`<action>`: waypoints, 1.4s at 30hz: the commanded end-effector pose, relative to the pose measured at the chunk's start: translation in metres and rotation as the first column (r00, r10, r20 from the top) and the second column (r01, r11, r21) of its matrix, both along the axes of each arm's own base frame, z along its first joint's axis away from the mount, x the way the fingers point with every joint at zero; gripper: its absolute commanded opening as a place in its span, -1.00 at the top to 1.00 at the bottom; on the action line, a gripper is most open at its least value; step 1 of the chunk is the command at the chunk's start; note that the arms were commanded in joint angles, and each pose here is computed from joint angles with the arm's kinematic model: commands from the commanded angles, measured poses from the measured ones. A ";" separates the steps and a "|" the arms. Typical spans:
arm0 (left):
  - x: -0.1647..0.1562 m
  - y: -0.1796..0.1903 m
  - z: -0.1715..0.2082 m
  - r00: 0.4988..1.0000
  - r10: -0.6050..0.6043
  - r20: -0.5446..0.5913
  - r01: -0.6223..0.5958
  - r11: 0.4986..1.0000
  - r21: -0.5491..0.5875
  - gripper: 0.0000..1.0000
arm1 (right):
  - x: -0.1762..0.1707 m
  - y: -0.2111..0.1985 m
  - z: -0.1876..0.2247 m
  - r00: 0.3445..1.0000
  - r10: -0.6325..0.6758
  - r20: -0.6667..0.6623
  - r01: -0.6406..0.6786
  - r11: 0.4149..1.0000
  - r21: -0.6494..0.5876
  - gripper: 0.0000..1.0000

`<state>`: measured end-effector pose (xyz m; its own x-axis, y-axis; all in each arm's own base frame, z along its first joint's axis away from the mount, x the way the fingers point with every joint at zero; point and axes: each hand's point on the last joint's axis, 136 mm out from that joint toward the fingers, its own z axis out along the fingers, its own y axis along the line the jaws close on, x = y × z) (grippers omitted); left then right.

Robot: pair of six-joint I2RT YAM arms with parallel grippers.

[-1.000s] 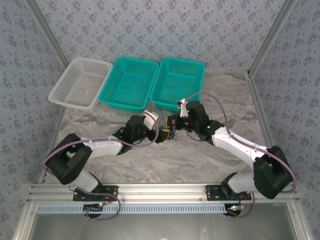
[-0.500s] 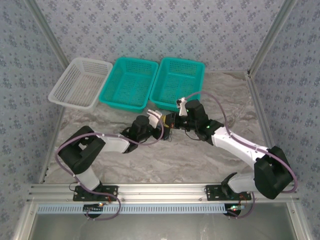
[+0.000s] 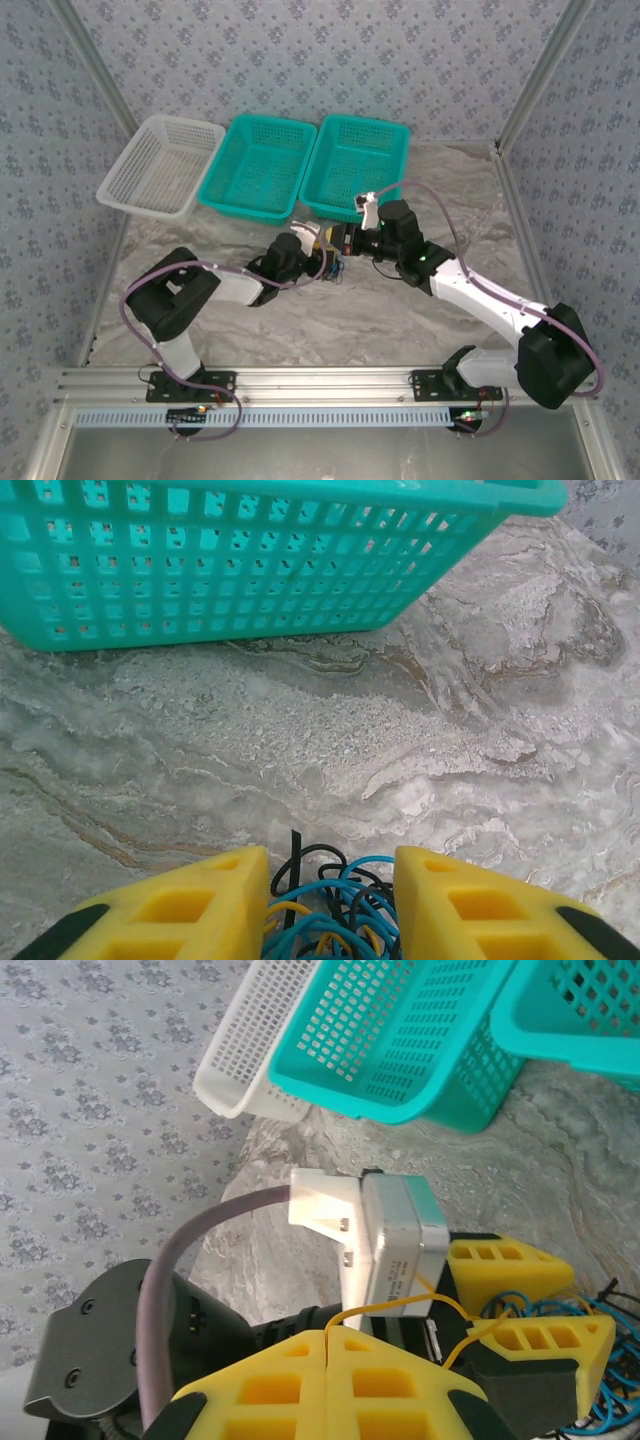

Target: Untangle the cables

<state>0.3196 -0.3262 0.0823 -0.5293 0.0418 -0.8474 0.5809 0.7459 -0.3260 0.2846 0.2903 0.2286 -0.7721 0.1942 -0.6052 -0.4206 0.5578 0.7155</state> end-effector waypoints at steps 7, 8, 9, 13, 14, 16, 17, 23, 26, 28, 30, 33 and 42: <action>-0.013 0.002 -0.022 0.996 0.004 -0.085 -0.004 1.000 -0.001 0.35 | -0.003 -0.012 0.046 0.981 -0.028 0.191 0.012 0.996 0.084 1.00; -0.013 0.003 -0.024 0.996 0.003 -0.093 -0.003 1.000 0.002 0.35 | -0.003 -0.014 0.049 0.978 -0.035 0.204 0.018 0.996 0.087 1.00; -0.014 0.004 -0.027 0.995 0.005 -0.101 -0.004 1.000 0.005 0.35 | -0.003 -0.017 0.052 0.975 -0.043 0.216 0.024 0.996 0.091 1.00; -0.018 0.006 -0.033 0.993 0.004 -0.118 -0.002 1.000 0.010 0.36 | -0.004 -0.024 0.068 0.961 -0.062 0.271 0.037 0.995 0.095 1.00; -0.018 0.006 -0.034 0.993 0.005 -0.119 -0.004 1.000 0.011 0.36 | -0.004 -0.026 0.071 0.959 -0.070 0.275 0.045 0.994 0.096 1.00; -0.018 0.006 -0.036 0.992 0.005 -0.128 -0.003 1.000 0.012 0.36 | -0.004 -0.029 0.080 0.945 -0.076 0.318 0.052 0.995 0.084 1.00; -0.018 0.006 -0.037 0.991 0.008 -0.131 -0.007 1.000 0.012 0.36 | -0.004 -0.031 0.085 0.940 -0.080 0.332 0.056 0.995 0.084 1.00; -0.022 0.012 -0.047 0.986 0.031 -0.163 -0.028 0.999 0.016 0.36 | -0.016 -0.038 0.122 0.906 -0.094 0.412 0.035 0.988 0.148 1.00; -0.024 0.015 -0.050 0.984 0.042 -0.174 -0.040 0.999 0.014 0.34 | -0.021 -0.047 0.137 0.885 -0.127 0.449 0.056 0.984 0.168 1.00; -0.025 0.017 -0.052 0.983 0.044 -0.180 -0.042 0.999 0.017 0.32 | -0.024 -0.055 0.146 0.865 -0.160 0.476 0.083 0.980 0.179 1.00; -0.026 0.018 -0.053 0.981 0.051 -0.186 -0.048 0.999 0.020 0.30 | -0.027 -0.064 0.156 0.841 -0.192 0.506 0.105 0.975 0.195 1.00; -0.026 0.019 -0.054 0.981 0.055 -0.188 -0.052 0.998 0.023 0.29 | -0.033 -0.074 0.170 0.812 -0.230 0.536 0.129 0.967 0.219 1.00; -0.023 0.021 -0.057 0.980 0.074 -0.186 -0.069 0.997 0.033 0.29 | -0.053 -0.092 0.219 0.710 -0.260 0.655 0.124 0.961 0.247 1.00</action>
